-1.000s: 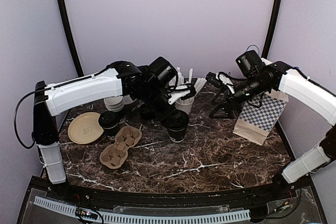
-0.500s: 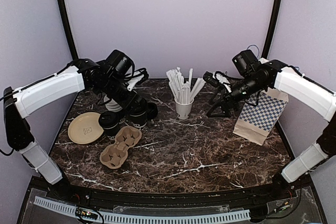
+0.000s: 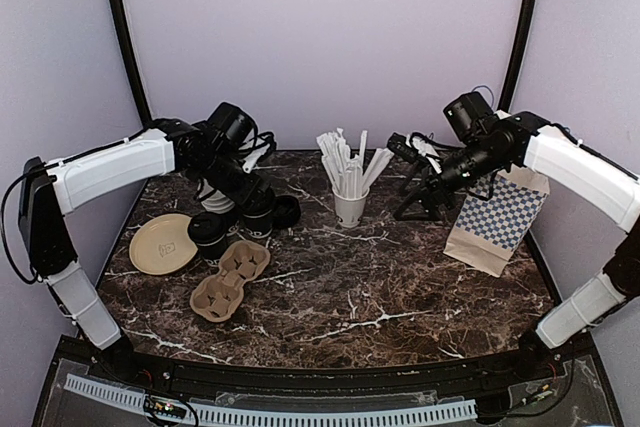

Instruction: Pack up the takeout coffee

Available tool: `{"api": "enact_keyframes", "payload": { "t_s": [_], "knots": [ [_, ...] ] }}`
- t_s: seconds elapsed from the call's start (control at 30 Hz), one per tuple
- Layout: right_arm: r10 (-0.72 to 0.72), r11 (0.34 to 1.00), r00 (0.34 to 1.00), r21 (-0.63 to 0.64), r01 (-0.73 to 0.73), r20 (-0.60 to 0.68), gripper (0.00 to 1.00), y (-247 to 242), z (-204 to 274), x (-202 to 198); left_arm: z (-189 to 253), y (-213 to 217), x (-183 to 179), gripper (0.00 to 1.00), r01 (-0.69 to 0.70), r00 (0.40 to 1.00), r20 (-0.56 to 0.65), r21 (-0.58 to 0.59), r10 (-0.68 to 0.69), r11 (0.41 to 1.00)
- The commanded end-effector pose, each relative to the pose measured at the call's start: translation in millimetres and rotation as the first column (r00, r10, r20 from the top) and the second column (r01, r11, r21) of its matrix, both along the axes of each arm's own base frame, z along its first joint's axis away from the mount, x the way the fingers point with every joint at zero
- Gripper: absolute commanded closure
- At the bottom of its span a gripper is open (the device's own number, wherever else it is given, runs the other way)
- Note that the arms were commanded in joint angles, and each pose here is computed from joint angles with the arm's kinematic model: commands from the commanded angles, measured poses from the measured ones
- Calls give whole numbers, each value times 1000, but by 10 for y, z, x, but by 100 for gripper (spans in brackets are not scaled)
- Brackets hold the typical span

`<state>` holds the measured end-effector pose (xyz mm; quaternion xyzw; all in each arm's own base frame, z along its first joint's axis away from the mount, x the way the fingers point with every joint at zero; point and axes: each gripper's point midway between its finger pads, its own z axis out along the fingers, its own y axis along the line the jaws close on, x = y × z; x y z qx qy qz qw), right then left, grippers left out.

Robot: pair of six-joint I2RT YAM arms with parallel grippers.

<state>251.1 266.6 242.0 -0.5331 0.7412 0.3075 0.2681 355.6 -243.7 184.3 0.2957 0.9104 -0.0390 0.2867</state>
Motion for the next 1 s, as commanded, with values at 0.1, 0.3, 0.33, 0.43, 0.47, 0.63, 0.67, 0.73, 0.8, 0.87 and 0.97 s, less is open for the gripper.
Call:
{"api": "enact_keyframes", "payload": {
  "t_s": [0.1,0.3,0.33,0.43,0.47,0.63,0.67,0.73,0.8,0.87,0.97],
  "knots": [
    [-12,1000,1000,17,12,18,18,-33,67,-21,-134,72,123,34,-45,999,0,19,45,999],
    [-7,1000,1000,20,7,13,18,-15,72,-9,-205,84,146,34,-50,999,-8,19,50,999],
    [-6,1000,1000,18,6,11,18,-13,62,-8,-217,82,151,33,-50,999,-9,19,50,999],
    [-5,1000,1000,16,5,9,18,-12,53,-6,-255,102,180,33,-58,998,-9,26,58,998],
    [-5,1000,1000,17,5,10,18,-12,59,-5,-282,111,188,32,-61,998,-11,31,62,998],
    [-4,1000,1000,19,3,18,18,-21,88,-17,-360,174,231,28,-81,997,-12,56,82,995],
    [-4,1000,1000,20,4,18,18,-26,94,-20,-370,179,229,27,-82,996,-13,58,83,995],
    [0,1000,1000,25,0,21,18,-27,126,-43,-379,182,234,25,-83,996,-13,62,84,995],
    [1,1000,999,31,-2,32,18,-36,201,-51,-384,180,234,23,-83,996,-17,64,84,995],
    [-1,999,999,36,-1,54,17,-46,297,-42,-365,176,231,20,-81,996,-17,59,82,995],
    [-14,999,997,46,10,82,17,-75,444,12,-324,165,221,19,-77,997,-14,48,78,996]
  ]
}}
